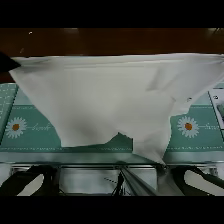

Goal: Fold the shirts.

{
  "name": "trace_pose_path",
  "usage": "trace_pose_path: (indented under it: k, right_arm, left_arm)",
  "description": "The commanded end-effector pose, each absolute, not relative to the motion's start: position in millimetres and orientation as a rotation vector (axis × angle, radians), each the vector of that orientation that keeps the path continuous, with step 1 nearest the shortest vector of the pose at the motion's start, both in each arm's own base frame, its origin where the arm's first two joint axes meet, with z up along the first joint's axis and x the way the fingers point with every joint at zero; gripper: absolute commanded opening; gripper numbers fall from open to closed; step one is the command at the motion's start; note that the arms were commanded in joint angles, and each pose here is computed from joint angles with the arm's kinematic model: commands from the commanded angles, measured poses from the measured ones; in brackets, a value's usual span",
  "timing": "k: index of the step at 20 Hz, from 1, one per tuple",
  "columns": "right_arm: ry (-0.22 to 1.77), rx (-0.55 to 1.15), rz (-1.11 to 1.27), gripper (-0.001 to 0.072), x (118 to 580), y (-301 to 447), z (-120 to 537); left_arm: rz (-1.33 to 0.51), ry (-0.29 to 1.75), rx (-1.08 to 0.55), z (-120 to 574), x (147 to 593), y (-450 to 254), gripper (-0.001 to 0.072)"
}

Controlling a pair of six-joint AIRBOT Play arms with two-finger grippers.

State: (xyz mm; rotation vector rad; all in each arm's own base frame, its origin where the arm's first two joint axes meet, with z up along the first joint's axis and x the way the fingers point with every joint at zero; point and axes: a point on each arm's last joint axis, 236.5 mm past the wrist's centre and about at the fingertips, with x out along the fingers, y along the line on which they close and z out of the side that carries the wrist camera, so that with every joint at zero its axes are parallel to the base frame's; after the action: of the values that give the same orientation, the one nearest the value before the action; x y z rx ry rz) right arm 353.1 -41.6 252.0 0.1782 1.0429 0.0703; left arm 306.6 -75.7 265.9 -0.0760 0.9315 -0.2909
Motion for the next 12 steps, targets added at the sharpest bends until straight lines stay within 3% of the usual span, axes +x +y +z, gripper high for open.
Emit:
trace_pose_path:
  k: [1,6,12]
  right_arm:
    - [1.157,0.232,0.085,0.0035,424.3,-55.7,172.7]
    - [1.009,0.23,0.097,0.0035,525.4,-39.5,119.8]
    - [0.858,0.277,0.064,0.0035,598.4,-23.1,82.1]
  left_arm:
    - [-0.298,1.04,-0.045,188.2,391.7,-77.8,0.002]
    - [-0.281,1.152,-0.057,73.0,474.0,-79.8,0.002]
    - [-0.211,0.905,-0.085,50.7,559.3,-74.2,0.002]
